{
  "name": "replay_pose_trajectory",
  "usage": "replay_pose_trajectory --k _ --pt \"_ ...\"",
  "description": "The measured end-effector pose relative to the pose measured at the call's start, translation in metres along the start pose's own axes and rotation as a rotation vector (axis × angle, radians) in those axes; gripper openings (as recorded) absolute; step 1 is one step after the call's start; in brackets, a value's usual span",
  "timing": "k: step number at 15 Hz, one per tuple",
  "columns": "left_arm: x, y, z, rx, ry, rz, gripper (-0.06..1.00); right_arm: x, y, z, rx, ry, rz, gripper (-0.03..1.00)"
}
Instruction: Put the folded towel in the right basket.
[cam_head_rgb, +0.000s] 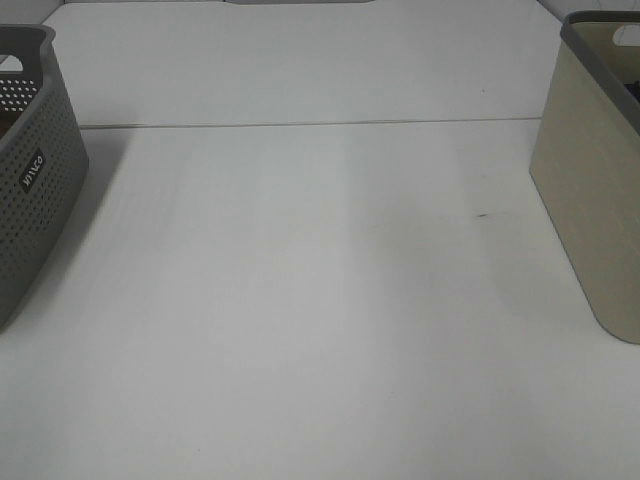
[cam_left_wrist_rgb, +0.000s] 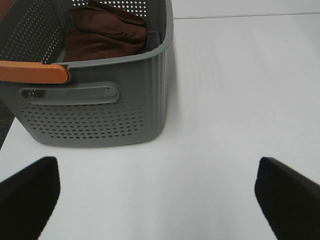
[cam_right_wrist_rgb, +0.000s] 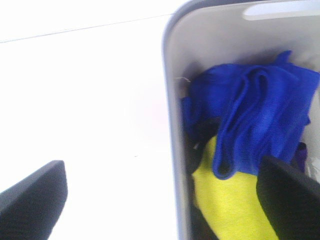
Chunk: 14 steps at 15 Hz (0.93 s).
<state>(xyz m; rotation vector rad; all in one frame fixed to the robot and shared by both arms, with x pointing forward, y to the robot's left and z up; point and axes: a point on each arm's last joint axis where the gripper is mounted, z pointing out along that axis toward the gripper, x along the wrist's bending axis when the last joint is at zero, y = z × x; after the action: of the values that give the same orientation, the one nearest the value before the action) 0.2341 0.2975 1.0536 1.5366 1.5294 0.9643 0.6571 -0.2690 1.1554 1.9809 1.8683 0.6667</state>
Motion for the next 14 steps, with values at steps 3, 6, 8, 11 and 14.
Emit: replay_pose_trajectory --k 3,6,8,11,14 --pt "0.000 0.000 0.000 0.000 0.000 0.000 0.99 0.033 -0.029 -0.040 -0.005 0.051 -0.067 0.97" --pt "0.000 0.000 0.000 0.000 0.000 0.000 0.99 0.023 -0.089 -0.080 0.036 0.018 -0.085 0.97" --pt "0.000 0.000 0.000 0.000 0.000 0.000 0.99 0.010 -0.141 -0.110 0.021 0.015 -0.087 0.97" --pt "0.000 0.000 0.000 0.000 0.000 0.000 0.99 -0.006 -0.207 -0.141 -0.081 0.031 -0.085 0.97" --pt "0.000 0.000 0.000 0.000 0.000 0.000 0.99 -0.028 -0.293 -0.171 -0.308 0.071 -0.076 0.97"
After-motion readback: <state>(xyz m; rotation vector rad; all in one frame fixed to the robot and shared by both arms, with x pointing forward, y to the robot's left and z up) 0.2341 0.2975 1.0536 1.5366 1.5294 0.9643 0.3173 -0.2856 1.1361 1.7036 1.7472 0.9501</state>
